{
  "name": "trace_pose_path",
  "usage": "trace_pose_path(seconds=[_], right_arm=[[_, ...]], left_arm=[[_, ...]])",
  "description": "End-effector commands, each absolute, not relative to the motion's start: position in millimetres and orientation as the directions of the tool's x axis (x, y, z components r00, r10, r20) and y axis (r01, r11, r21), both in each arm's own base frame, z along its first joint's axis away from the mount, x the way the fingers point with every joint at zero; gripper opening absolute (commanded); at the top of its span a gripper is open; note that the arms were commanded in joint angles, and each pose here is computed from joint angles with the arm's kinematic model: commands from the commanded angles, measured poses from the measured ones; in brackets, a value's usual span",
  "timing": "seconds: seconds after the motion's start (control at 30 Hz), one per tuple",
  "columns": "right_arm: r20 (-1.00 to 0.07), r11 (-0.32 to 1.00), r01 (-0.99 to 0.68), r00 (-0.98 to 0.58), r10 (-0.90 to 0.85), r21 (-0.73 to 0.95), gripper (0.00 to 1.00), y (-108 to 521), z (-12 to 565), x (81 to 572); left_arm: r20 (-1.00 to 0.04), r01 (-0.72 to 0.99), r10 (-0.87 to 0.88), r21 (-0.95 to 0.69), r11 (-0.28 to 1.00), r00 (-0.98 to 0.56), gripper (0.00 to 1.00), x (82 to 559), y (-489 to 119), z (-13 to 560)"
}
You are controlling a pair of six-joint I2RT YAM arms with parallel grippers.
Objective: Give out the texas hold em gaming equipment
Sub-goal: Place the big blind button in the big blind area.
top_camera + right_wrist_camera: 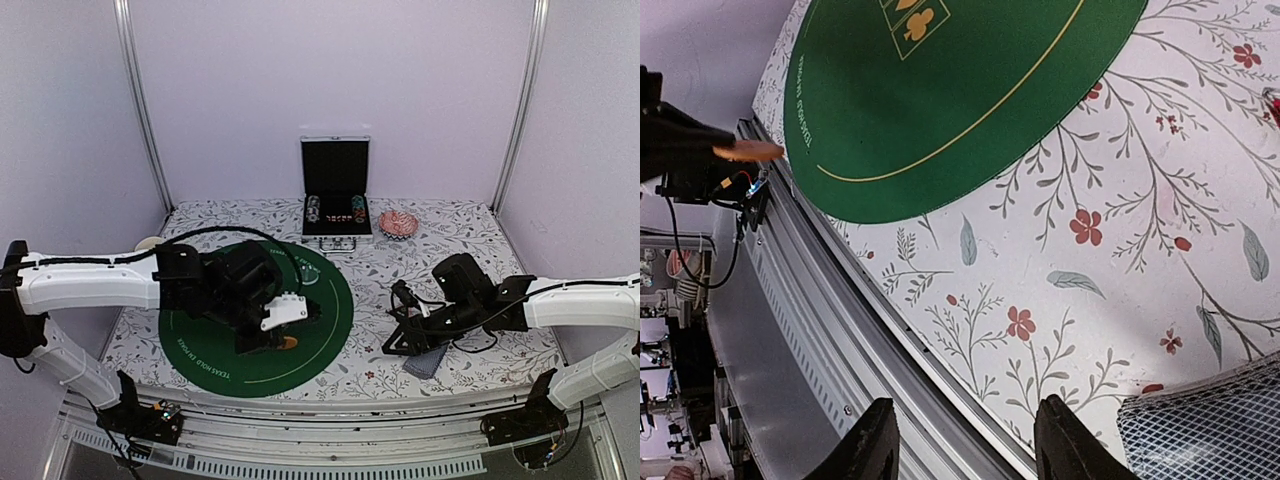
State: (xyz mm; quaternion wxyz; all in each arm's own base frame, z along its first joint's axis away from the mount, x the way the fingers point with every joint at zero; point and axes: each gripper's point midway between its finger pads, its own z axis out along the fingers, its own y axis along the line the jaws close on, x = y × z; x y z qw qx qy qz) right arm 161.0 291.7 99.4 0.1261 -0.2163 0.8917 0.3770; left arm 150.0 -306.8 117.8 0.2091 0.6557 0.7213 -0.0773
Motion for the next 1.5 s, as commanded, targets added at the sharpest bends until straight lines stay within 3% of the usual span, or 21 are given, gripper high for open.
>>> trace_pose_path(seconds=[0.0, 0.17, 0.33, 0.43, 0.6, 0.8, 0.97, 1.17, 1.47], right_arm=[[-0.435, 0.613, -0.509, -0.855, -0.281, 0.604, 0.49, 294.8, 118.8, 169.3], [-0.441, 0.615, -0.517, -0.850, -0.288, 0.595, 0.49, 297.4, 122.7, 173.4], [-0.444, 0.623, -0.518, -0.848, -0.288, 0.586, 0.49, 297.3, 123.5, 176.1], [-0.451, 0.622, -0.521, -0.846, -0.284, 0.585, 0.49, 298.2, 126.8, 178.0], [-0.459, 0.620, -0.526, -0.842, -0.285, 0.581, 0.49, 300.1, 132.4, 180.6], [-0.453, 0.628, -0.522, -0.844, -0.286, 0.576, 0.49, 299.2, 131.3, 182.1], [-0.444, 0.632, -0.521, -0.846, -0.294, 0.574, 0.49, 302.9, 129.2, 185.6], [-0.443, 0.634, -0.519, -0.847, -0.293, 0.573, 0.50, 304.8, 131.6, 188.0], [-0.442, 0.640, -0.511, -0.851, -0.283, 0.574, 0.50, 307.8, 135.0, 192.4]], left_arm=[[-0.500, 0.882, 0.804, 0.152, 0.447, -0.322, 0.00, 215.4, -285.7, 142.6], [-0.632, 0.541, 0.455, 0.066, 0.838, -0.628, 0.00, 297.1, -211.3, 162.9], [-0.762, 0.148, -0.007, -0.135, 0.980, -0.648, 0.00, 332.3, -122.9, 186.1], [-0.757, 0.026, -0.169, -0.239, 0.971, -0.631, 0.00, 337.2, -88.9, 177.1], [-0.646, -0.129, -0.349, -0.364, 0.923, -0.678, 0.00, 329.8, -57.1, 133.2], [-0.572, -0.248, -0.496, -0.457, 0.854, -0.654, 0.00, 310.0, -43.3, 105.2], [-0.544, -0.291, -0.550, -0.491, 0.821, -0.634, 0.00, 308.9, -34.4, 90.5], [-0.438, -0.365, -0.643, -0.564, 0.741, -0.628, 0.00, 299.5, -26.6, 63.1], [-0.401, -0.387, -0.648, -0.559, 0.733, -0.648, 0.00, 287.5, -28.6, 41.4]])
